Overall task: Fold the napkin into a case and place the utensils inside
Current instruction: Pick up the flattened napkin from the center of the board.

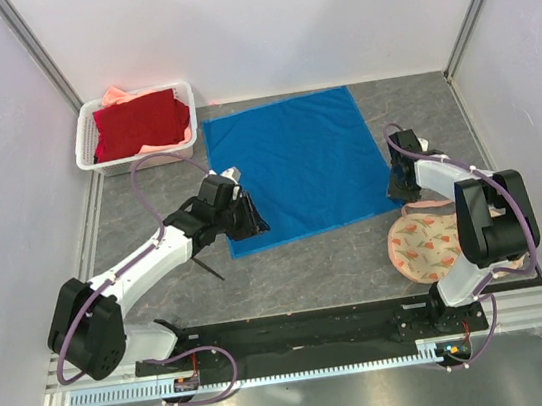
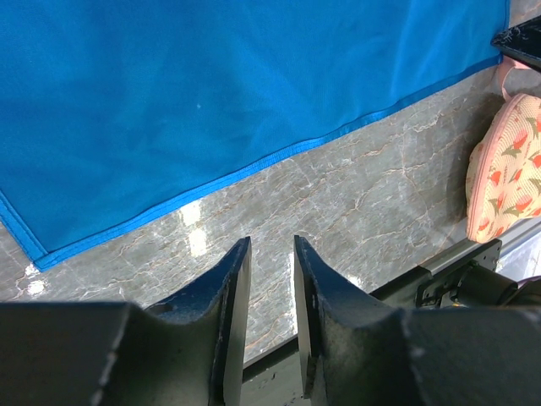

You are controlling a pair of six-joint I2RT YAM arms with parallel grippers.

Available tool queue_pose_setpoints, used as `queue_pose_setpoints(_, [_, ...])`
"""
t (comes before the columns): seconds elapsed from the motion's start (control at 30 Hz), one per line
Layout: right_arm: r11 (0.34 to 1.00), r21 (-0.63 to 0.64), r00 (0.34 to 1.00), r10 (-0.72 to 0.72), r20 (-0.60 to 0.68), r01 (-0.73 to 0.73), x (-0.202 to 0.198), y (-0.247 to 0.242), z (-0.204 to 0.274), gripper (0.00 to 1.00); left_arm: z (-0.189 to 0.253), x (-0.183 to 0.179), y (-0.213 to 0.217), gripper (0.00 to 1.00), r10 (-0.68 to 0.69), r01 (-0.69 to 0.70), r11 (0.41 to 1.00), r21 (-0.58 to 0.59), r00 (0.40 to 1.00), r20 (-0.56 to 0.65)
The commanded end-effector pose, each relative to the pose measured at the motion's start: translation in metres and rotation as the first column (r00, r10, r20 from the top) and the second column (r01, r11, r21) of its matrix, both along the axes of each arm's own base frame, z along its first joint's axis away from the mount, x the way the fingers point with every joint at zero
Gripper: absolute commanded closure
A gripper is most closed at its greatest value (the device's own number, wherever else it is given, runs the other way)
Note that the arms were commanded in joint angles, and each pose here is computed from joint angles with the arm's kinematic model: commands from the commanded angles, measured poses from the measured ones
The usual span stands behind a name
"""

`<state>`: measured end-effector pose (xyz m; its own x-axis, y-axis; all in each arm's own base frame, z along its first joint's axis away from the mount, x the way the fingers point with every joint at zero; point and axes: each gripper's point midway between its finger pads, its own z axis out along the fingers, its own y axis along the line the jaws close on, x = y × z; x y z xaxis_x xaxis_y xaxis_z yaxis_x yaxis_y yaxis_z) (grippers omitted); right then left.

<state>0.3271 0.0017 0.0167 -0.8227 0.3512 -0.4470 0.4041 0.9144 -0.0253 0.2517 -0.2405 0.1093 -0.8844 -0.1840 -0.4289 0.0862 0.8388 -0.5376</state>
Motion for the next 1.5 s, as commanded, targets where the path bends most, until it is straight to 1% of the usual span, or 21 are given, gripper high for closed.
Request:
queue_pose_setpoints(0.0, [1.0, -0.008, 0.999, -0.006, -0.042, 0.006, -0.011, -0.005, -0.018, 0.61, 0.008, 0.001, 0.0, 0.65, -0.013, 0.014, 1.0, -0.014, 0.999, 0.035])
queue_pose_setpoints(0.2, [1.0, -0.014, 0.999, 0.004, -0.045, -0.005, -0.018, -0.006, -0.019, 0.57, -0.002, -0.007, 0.01, 0.57, 0.025, -0.025, 1.0, 0.011, 1.0, 0.008])
queue_pose_setpoints(0.37, [1.0, -0.013, 1.0, 0.014, -0.004, -0.014, -0.012, -0.005, -0.004, 0.5, -0.004, -0.012, 0.013, 0.57, 0.035, -0.035, 0.999, 0.01, 0.999, -0.006])
queue_pose_setpoints(0.4, [1.0, -0.007, 1.0, 0.019, -0.002, -0.019, -0.011, -0.005, -0.002, 0.46, -0.005, -0.012, 0.013, 0.57, 0.032, -0.032, 0.999, 0.008, 0.999, -0.01])
queue_pose_setpoints(0.43, [1.0, -0.002, 1.0, 0.021, -0.004, -0.021, -0.011, -0.004, -0.001, 0.45, -0.005, -0.013, 0.013, 0.57, 0.031, -0.031, 0.999, 0.008, 0.999, -0.012])
queue_pose_setpoints(0.57, [1.0, 0.004, 1.0, 0.021, -0.014, -0.021, -0.014, -0.003, 0.001, 0.45, -0.005, -0.012, 0.012, 0.58, 0.028, -0.028, 1.0, 0.003, 1.0, -0.011])
queue_pose_setpoints(0.77, [1.0, 0.02, 0.999, 0.009, -0.046, -0.008, -0.026, -0.003, -0.015, 0.47, -0.006, -0.012, 0.014, 0.59, 0.044, -0.044, 0.999, 0.015, 0.999, -0.015])
queue_pose_setpoints(0.87, [0.999, 0.034, 0.998, 0.004, -0.066, -0.002, -0.03, -0.002, -0.026, 0.52, -0.01, -0.013, 0.019, 0.58, 0.077, -0.076, 0.997, 0.027, 0.996, -0.039])
queue_pose_setpoints(0.9, [0.999, 0.038, 0.998, 0.001, -0.062, 0.001, -0.029, -0.001, -0.028, 0.58, -0.014, -0.015, 0.024, 0.58, 0.097, -0.095, 0.994, 0.045, 0.994, -0.059])
queue_pose_setpoints(0.97, [0.999, 0.046, 0.999, 0.008, -0.054, -0.005, -0.027, 0.001, -0.029, 0.64, -0.021, -0.014, 0.032, 0.55, 0.154, -0.148, 0.986, 0.075, 0.984, -0.086])
queue_pose_setpoints(1.0, [0.999, 0.048, 0.999, 0.005, -0.041, -0.003, -0.025, 0.0, -0.028, 0.7, -0.026, -0.016, 0.038, 0.54, 0.172, -0.162, 0.982, 0.097, 0.979, -0.107])
queue_pose_setpoints(1.1, [0.999, 0.048, 1.0, 0.004, -0.014, -0.004, -0.021, 0.0, -0.023, 0.79, -0.042, -0.021, 0.047, 0.52, 0.216, -0.194, 0.971, 0.137, 0.96, -0.175])
queue_pose_setpoints(1.23, [0.998, 0.06, 0.999, 0.009, 0.032, -0.011, -0.014, 0.003, -0.012, 0.82, -0.058, -0.027, 0.056, 0.51, 0.266, -0.227, 0.957, 0.181, 0.935, -0.235])
queue_pose_setpoints(1.33, [0.996, 0.092, 0.998, 0.016, 0.065, -0.022, -0.01, 0.009, -0.002, 0.89, -0.062, -0.029, 0.062, 0.5, 0.301, -0.256, 0.946, 0.198, 0.92, -0.251])
queue_pose_setpoints(1.47, [0.987, 0.152, 0.994, 0.037, 0.104, -0.053, -0.005, 0.021, 0.007, 0.93, -0.064, -0.03, 0.071, 0.44, 0.361, -0.299, 0.921, 0.251, 0.897, -0.257])
